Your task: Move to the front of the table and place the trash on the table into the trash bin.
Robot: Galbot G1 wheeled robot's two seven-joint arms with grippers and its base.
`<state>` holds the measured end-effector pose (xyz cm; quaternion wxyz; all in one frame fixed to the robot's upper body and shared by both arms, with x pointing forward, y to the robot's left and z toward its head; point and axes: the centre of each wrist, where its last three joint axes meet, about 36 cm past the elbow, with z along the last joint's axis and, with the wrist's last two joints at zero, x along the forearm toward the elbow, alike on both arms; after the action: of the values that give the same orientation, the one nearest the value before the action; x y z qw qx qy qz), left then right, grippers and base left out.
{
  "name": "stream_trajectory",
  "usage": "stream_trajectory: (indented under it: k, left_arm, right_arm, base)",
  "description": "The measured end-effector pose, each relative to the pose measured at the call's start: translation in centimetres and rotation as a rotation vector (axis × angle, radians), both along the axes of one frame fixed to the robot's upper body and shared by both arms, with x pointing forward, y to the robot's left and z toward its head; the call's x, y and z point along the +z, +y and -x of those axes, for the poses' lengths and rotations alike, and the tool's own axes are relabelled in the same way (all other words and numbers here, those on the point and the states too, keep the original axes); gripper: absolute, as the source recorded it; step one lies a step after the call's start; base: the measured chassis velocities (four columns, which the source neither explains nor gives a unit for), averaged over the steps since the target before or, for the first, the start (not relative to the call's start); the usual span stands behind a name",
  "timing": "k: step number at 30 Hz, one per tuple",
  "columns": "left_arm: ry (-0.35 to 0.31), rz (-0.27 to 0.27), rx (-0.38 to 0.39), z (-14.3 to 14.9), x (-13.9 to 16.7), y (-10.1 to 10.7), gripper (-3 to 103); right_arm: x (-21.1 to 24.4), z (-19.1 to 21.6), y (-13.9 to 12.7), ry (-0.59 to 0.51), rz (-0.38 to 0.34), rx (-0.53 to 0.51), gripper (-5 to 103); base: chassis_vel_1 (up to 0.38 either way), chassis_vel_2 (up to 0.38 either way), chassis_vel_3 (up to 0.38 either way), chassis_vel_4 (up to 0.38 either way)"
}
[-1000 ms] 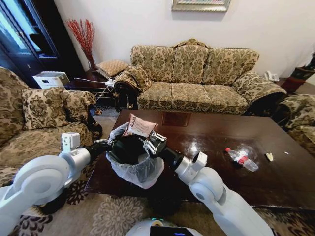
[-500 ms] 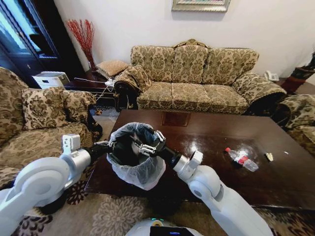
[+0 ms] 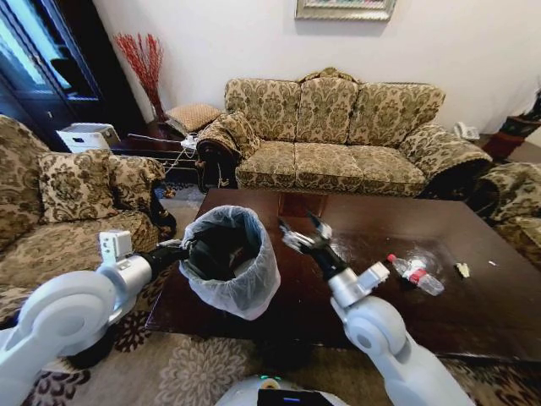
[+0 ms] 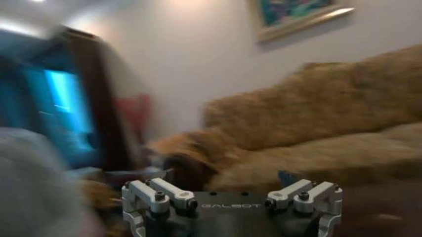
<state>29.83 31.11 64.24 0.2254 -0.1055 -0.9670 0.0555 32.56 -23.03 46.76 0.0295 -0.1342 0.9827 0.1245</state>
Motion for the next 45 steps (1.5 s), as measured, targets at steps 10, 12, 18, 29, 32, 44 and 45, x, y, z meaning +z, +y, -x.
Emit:
stream_trajectory:
  k: [10,12,18,29,32,44,45]
  left_arm:
    - [0.002,0.011,0.025,0.3,-0.8,0.2,1]
    - [0.004,0.012,0.026,0.4,-0.8,0.2,1]
    - [0.004,0.015,0.031,0.4,-0.9,0.3,1]
    - [0.0,0.018,0.04,0.6,-1.1,0.4,1]
    - [-0.001,0.016,0.037,0.5,-1.2,0.3,1]
    - [0.008,0.031,0.041,0.8,-1.7,0.4,1]
    - [0.01,0.031,0.041,0.8,-1.7,0.4,1]
  right_arm:
    - [-4.4,0.7,-6.8,-0.003,0.07,-0.204,100]
    - [-4.6,0.7,-7.2,-0.016,0.09,-0.224,100]
    - [-6.3,1.1,-8.1,-0.071,0.153,-0.267,100]
    - [-13.0,6.3,-14.6,-0.05,0.32,-0.414,100]
    - [-15.0,6.5,-19.6,-0.096,0.37,-0.327,100]
    - [-21.4,4.2,-23.6,-0.014,0.292,-0.184,100]
    - [-22.0,4.0,-23.4,0.0,0.282,-0.173,100]
  base:
    - [-0.061,-0.064,0.069,0.066]
    - [-0.171,-0.167,0.179,0.201]
    - [-0.238,-0.257,0.242,0.233]
    - [-0.17,-0.178,0.139,0.145]
    - [0.05,0.001,-0.051,-0.033]
    - [0.023,0.022,-0.012,-0.008]
    - [0.0,0.0,0.0,0.0]
